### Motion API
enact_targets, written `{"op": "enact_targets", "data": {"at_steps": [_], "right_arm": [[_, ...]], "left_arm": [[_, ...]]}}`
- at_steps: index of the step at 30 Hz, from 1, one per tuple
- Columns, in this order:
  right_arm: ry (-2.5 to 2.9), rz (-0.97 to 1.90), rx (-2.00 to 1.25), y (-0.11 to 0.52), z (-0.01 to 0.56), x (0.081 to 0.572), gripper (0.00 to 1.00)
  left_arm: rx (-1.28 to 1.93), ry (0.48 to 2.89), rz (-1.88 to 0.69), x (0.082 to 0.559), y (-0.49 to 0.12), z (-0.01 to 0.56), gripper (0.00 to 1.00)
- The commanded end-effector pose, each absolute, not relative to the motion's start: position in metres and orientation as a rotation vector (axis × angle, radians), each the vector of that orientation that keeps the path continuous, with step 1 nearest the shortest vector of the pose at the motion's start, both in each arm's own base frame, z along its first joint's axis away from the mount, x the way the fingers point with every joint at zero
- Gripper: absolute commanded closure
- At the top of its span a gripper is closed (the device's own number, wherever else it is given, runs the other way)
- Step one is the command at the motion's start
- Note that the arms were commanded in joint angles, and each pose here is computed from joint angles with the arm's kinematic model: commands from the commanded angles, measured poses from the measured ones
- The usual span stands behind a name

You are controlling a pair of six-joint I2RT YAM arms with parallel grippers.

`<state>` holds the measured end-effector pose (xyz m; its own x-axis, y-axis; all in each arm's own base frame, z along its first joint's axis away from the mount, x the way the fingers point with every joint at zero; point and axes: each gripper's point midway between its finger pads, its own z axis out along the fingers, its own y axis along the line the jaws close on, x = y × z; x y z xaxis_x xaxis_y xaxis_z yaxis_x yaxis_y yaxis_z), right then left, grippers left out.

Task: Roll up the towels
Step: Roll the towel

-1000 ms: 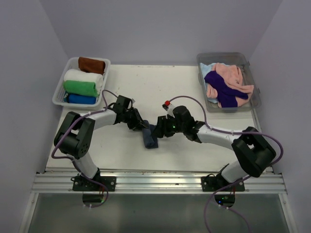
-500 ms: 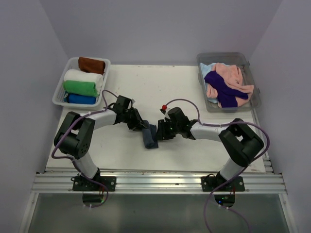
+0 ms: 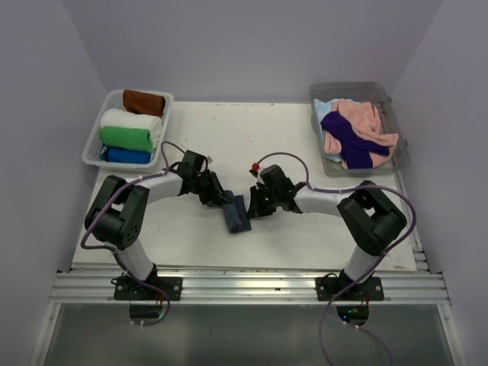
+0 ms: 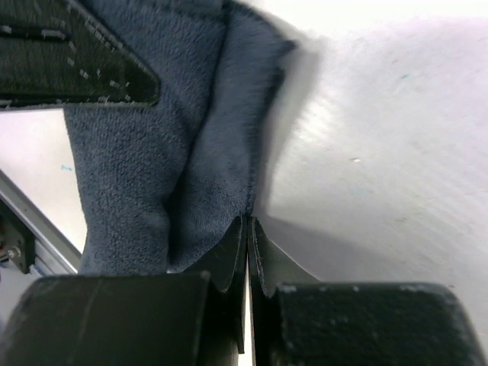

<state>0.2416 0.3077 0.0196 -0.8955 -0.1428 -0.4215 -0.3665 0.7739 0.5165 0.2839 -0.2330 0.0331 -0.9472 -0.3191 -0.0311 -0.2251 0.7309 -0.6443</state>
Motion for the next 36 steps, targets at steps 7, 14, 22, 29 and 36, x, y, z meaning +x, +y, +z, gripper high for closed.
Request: {"op": "enact_targets", "data": {"at_steps": [7,14,22,29,36], "right_arm": [[2.565,0.714,-0.455,0.295,0.023,0.280,1.00],[2.552,0.710,-0.489,0.293,0.035,0.278,1.00],[2.423,0.605,-0.533,0.288,0.093,0.272,0.64],[2.299,0.457,-0.734,0.331,0.117,0.251,0.53],[2.224,0.247,-0.877,0.362,0.101,0.234,0.48]], "left_arm": [[-0.340,2.816,-1.045,0.276,-0.236,0.036,0.94],[-0.410,2.823,-0.999,0.278,-0.233,0.027,0.94],[-0.521,2.812,-0.937,0.277,-0.229,0.027,0.94],[-0.533,2.822,-0.934,0.275,-0.231,0.024,0.94],[-0.542,2.822,-0.928,0.275,-0.231,0.025,0.94]]}}
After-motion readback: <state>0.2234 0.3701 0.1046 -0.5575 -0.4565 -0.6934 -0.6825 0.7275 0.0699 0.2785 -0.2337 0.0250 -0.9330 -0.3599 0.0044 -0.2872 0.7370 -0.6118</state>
